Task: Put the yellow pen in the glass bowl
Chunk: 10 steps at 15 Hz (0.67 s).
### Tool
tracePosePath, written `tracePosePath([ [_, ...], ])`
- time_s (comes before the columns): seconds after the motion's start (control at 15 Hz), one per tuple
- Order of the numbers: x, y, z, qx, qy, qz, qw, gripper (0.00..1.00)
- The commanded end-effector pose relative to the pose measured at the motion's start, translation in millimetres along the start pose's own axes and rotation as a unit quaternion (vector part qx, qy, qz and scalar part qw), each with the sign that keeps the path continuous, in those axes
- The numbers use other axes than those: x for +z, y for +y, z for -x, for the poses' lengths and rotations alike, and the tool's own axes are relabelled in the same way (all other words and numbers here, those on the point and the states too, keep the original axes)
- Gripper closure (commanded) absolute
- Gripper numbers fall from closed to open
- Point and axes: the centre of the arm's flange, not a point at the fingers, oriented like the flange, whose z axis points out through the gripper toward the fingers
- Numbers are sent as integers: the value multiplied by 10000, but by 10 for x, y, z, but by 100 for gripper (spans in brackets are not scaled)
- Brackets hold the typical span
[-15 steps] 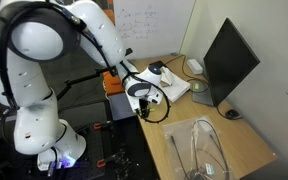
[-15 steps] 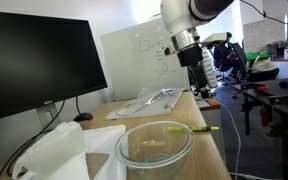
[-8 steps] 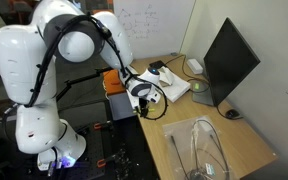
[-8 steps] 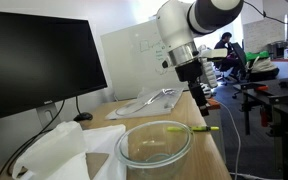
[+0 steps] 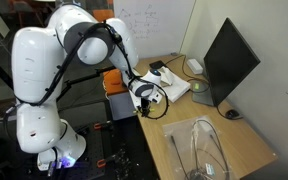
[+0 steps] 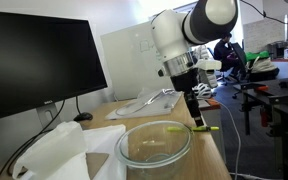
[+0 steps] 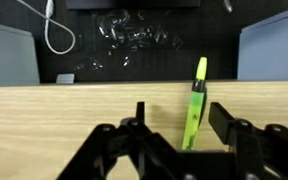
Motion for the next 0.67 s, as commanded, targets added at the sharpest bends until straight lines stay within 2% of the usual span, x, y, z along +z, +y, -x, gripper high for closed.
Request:
tracePosePath([
  [0.0,23,-68,-103,85,39,72,9999,57],
  [0.27,32,-97,-136,53,38,58,10000,90],
  [0.47,38,-135,-134,23,30,52,10000,58],
  [0.6,55,-158,-131,1,21,62,10000,45],
])
